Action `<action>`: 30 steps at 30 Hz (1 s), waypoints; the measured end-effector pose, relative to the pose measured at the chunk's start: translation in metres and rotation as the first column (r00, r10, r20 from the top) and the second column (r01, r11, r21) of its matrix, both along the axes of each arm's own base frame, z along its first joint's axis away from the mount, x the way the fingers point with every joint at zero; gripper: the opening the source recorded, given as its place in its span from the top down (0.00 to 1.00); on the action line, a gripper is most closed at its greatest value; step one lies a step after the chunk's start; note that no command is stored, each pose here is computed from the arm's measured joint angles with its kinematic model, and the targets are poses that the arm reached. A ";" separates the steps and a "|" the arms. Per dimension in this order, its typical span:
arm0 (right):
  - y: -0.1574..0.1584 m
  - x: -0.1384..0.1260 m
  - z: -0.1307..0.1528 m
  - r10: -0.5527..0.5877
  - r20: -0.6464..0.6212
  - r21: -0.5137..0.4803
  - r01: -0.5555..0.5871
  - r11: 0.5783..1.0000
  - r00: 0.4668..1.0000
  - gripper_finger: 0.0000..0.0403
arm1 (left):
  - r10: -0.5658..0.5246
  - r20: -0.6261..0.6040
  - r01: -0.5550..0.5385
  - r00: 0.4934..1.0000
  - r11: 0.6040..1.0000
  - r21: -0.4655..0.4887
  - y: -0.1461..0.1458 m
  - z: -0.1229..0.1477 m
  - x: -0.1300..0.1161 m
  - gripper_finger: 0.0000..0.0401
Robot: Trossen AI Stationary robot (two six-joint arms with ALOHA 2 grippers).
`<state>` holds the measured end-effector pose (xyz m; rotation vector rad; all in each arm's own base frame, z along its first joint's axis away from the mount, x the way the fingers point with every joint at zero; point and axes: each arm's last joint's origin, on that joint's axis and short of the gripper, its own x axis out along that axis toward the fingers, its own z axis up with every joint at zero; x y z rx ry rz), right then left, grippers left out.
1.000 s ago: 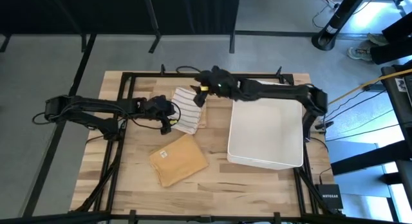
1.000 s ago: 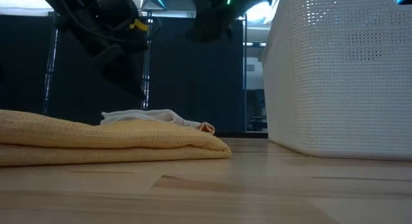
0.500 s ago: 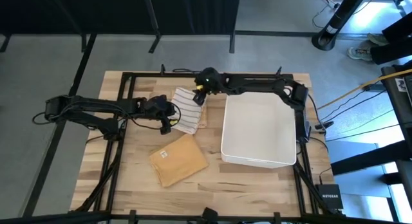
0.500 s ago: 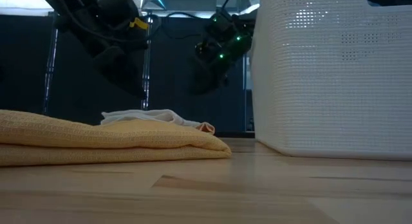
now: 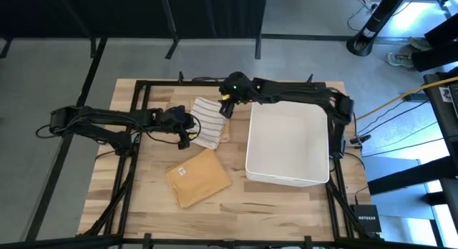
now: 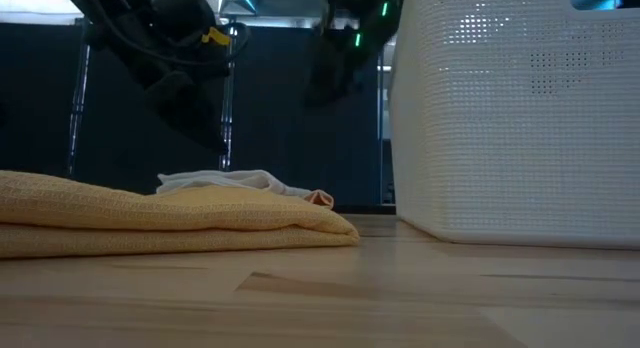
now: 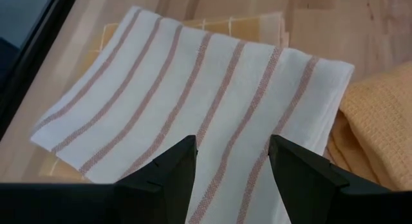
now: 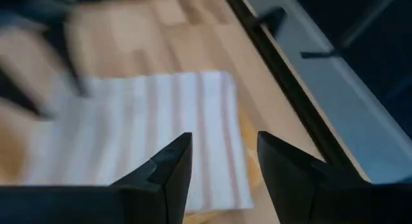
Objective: Fold towel
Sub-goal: Move the white laundry bin to the top of the table
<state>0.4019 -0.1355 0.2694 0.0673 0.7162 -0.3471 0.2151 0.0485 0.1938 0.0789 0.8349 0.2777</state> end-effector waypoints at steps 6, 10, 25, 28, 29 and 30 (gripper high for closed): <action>0.070 -0.017 0.073 0.162 -0.032 0.007 -0.162 0.987 0.986 0.56 | 0.000 -0.002 0.000 1.000 1.000 0.000 0.000 0.000 0.000 0.54; 0.128 -0.040 0.106 0.267 -0.124 0.086 -0.258 0.962 0.956 0.56 | 0.001 -0.001 -0.001 1.000 1.000 -0.002 0.000 0.000 0.000 0.54; 0.297 -0.138 0.122 0.195 -0.384 0.462 0.005 0.887 0.903 0.56 | 0.023 0.005 -0.023 1.000 0.999 -0.023 0.000 0.000 0.000 0.54; 0.313 -0.150 0.107 0.147 -0.452 0.429 0.070 0.901 0.880 0.56 | 0.025 0.003 -0.024 1.000 0.999 -0.024 0.000 0.000 0.000 0.54; 0.317 -0.154 0.101 0.132 -0.471 0.396 0.075 0.915 0.872 0.56 | 0.025 0.001 -0.025 1.000 0.999 -0.025 0.000 -0.001 -0.001 0.54; 0.320 -0.156 0.094 0.124 -0.486 0.367 0.073 0.928 0.865 0.56 | 0.024 0.002 -0.024 1.000 0.999 -0.025 0.000 -0.001 -0.001 0.54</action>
